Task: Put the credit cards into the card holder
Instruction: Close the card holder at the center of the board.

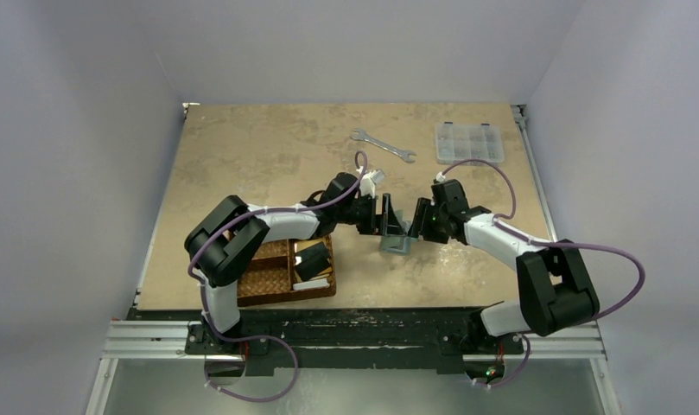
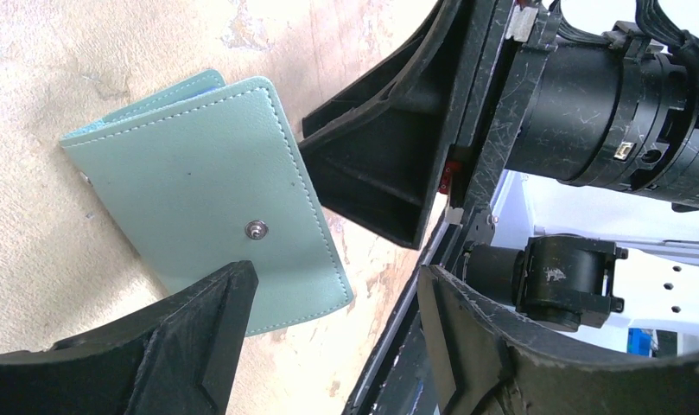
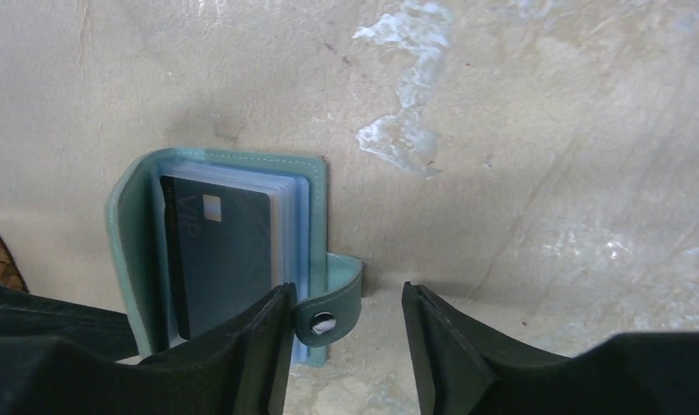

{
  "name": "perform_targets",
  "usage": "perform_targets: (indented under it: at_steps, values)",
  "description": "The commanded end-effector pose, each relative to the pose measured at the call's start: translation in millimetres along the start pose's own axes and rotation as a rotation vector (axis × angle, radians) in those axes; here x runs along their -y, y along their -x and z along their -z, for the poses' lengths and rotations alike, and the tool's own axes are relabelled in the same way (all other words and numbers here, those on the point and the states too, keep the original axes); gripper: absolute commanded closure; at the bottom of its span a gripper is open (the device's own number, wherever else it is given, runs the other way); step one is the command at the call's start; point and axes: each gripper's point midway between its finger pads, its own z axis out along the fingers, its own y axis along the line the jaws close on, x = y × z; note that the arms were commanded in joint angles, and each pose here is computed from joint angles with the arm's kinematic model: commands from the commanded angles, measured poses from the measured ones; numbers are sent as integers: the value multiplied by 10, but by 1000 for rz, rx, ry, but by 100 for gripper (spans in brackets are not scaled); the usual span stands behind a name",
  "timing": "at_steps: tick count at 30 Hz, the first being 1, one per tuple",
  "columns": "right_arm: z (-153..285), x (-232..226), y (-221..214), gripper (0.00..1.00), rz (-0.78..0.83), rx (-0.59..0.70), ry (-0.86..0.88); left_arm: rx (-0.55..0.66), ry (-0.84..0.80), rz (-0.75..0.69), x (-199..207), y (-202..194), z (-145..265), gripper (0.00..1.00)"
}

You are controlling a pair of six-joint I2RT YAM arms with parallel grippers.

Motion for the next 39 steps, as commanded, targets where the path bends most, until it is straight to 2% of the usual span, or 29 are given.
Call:
perform_targets:
  at_steps: [1,11,15,23,29,39]
  values:
    - [113,123,43,45,-52,54,-65,37,-15,-42,33,142,14,27]
    - [187,191,62,50,-49,67,-101,32,-27,-58,52,271,-82,27]
    - [223,180,78,57,-51,78,-94,26,-34,-59,51,298,-132,27]
    - [317,156,194,60,-40,115,-97,6,-32,-53,-4,263,-183,27]
    - [327,149,198,71,-39,115,-90,-2,-27,-52,-37,226,-189,27]
    - [364,99,254,71,-33,134,-67,-10,-27,-48,-67,197,-206,28]
